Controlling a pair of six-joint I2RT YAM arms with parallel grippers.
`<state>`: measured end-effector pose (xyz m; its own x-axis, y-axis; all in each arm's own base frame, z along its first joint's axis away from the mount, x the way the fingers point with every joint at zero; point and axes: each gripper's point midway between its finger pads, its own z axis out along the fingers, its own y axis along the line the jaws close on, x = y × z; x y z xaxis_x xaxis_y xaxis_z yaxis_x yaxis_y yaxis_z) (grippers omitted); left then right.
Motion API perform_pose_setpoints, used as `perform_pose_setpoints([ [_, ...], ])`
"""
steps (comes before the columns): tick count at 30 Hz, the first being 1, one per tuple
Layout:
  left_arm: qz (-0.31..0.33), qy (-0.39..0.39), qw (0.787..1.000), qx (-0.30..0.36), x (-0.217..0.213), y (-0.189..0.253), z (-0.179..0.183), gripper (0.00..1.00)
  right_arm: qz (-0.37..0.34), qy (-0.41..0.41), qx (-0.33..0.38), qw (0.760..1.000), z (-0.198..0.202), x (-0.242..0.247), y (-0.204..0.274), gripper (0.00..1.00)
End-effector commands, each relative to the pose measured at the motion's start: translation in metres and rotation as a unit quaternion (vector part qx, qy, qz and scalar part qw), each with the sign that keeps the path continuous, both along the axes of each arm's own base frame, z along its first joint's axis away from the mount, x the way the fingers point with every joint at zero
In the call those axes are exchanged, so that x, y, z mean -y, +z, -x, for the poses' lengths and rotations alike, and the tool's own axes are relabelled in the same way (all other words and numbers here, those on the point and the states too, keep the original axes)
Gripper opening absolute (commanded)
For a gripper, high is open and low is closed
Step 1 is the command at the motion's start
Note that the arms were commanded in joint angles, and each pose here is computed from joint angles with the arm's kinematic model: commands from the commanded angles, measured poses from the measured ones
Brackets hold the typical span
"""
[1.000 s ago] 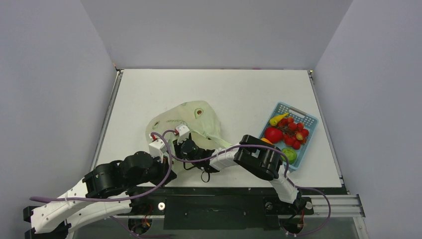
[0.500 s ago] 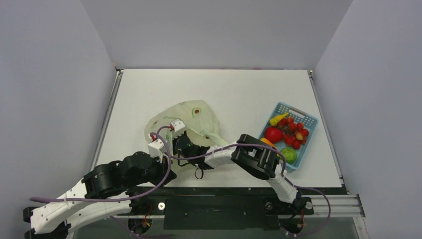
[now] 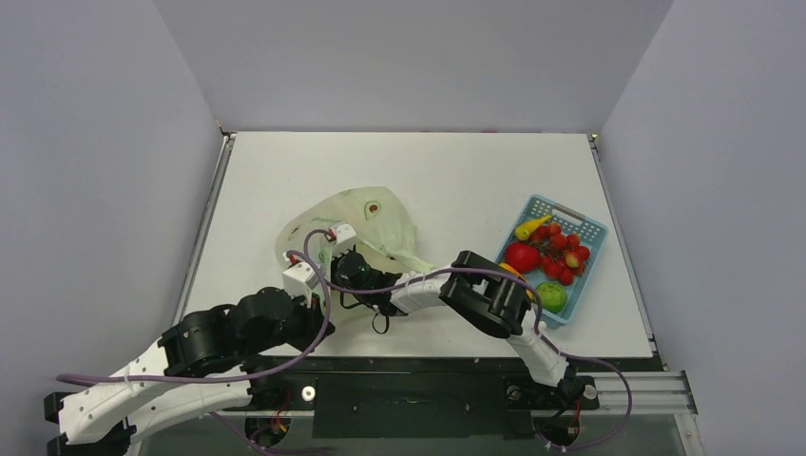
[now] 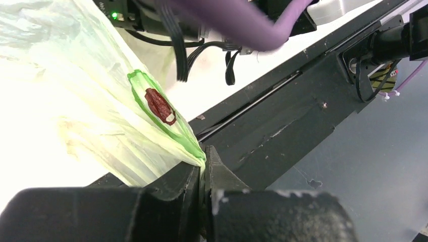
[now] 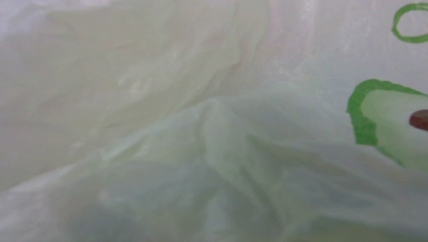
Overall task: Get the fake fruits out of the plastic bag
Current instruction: Take out the fake fruit from the plastic bag.
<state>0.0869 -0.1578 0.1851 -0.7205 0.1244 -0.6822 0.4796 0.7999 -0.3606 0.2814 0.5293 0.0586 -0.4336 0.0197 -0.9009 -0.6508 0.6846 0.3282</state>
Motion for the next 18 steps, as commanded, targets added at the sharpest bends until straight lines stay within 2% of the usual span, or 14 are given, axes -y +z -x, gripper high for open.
perform_pose_setpoints([
  [1,0.037,0.008,0.998,0.041,0.004,0.022,-0.01,0.0,-0.037,-0.018,-0.013,0.999,-0.011,0.016,0.023,0.31],
  [6,0.038,0.007,0.998,0.043,0.004,0.021,-0.01,0.0,-0.04,-0.033,-0.01,0.999,-0.016,0.044,0.036,0.16],
  [11,0.008,0.014,0.999,0.033,0.005,0.012,-0.014,0.0,-0.045,-0.035,0.003,0.998,-0.013,0.076,0.058,0.02],
  [18,-0.02,0.031,0.999,0.026,0.003,0.004,-0.019,0.0,-0.037,-0.002,0.028,0.999,0.015,0.104,0.086,0.0],
])
